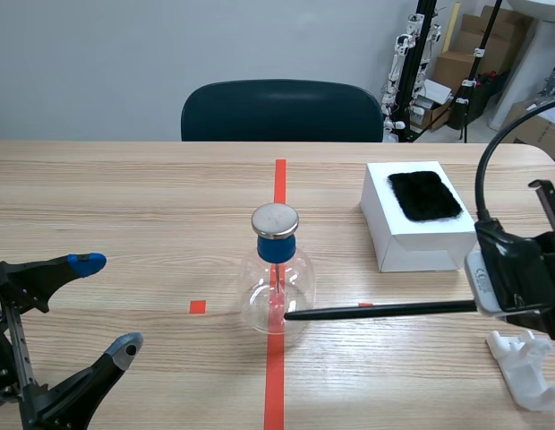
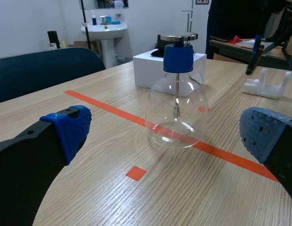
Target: Do the electroscope experiment. pick up the black charging rod
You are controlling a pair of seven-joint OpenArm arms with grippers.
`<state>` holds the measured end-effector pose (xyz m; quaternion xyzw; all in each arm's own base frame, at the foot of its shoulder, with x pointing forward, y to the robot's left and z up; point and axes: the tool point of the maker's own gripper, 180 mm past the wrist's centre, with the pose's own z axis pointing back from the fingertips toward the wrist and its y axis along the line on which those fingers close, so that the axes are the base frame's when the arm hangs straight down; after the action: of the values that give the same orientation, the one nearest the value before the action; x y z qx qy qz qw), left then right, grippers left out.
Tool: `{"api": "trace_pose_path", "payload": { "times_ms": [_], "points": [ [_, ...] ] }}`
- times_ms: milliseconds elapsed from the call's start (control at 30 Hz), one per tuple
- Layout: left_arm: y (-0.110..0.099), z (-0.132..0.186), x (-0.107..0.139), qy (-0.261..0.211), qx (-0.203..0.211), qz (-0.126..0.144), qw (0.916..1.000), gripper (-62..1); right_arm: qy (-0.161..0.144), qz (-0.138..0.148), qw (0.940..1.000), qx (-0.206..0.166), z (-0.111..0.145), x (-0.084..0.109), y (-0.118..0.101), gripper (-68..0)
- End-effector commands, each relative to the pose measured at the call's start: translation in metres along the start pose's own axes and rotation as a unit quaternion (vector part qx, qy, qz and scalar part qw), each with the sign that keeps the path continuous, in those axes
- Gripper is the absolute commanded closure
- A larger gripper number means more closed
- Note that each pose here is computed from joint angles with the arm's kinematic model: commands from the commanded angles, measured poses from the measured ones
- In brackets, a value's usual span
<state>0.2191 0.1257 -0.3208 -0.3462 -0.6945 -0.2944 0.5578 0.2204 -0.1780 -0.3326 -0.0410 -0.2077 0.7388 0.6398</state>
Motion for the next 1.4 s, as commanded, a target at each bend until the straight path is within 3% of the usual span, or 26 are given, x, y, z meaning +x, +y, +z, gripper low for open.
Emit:
{"api": "trace_pose_path", "payload": {
  "times_ms": [0,200,300,433,533,700,767,1000,1200,1367],
  "points": [
    [0.004,-0.001,0.009,-0.016,0.001,-0.006,0.9998,-62.3,0.000,0.003,0.9997,-0.026,0.008,0.001,-0.013,-0.6],
    [0.004,-0.001,0.009,-0.016,0.001,-0.006,0.9998,-62.3,-0.001,-0.002,0.9949,-0.101,0.023,0.005,-0.025,-0.6],
    [0.004,-0.001,0.009,-0.016,0.001,-0.006,0.9998,-62.3,0.003,0.009,0.9858,-0.168,0.038,0.007,-0.032,-0.6],
    [0.004,-0.001,0.009,-0.016,0.001,-0.006,0.9998,-62.3,0.003,0.028,0.9731,-0.229,0.058,0.016,-0.029,-0.6],
    [0.004,-0.001,0.009,-0.016,0.001,-0.006,0.9998,-62.3,0.005,0.038,0.9573,-0.286,0.077,0.025,-0.028,-0.6],
    [0.004,-0.001,0.009,-0.016,0.000,-0.006,0.9998,-62.3,0.019,0.067,0.9172,-0.392,0.102,0.041,-0.027,-0.6],
    [0.004,-0.001,0.009,-0.016,0.000,-0.006,0.9998,-62.3,0.020,0.078,0.9082,-0.411,0.105,0.048,-0.020,-0.6],
    [0.004,-0.001,0.009,-0.017,0.001,-0.006,0.9998,-62.3,-0.006,0.087,0.9030,-0.421,0.107,0.074,0.011,-0.6],
    [0.004,-0.001,0.009,-0.016,0.001,-0.006,0.9998,-62.3,0.006,0.096,0.8943,-0.437,0.108,0.086,0.022,-0.6],
    [0.004,-0.001,0.009,-0.016,0.001,-0.006,0.9998,-62.3,0.017,0.124,0.8897,-0.439,0.097,0.086,0.036,-0.6]
  ]
}}
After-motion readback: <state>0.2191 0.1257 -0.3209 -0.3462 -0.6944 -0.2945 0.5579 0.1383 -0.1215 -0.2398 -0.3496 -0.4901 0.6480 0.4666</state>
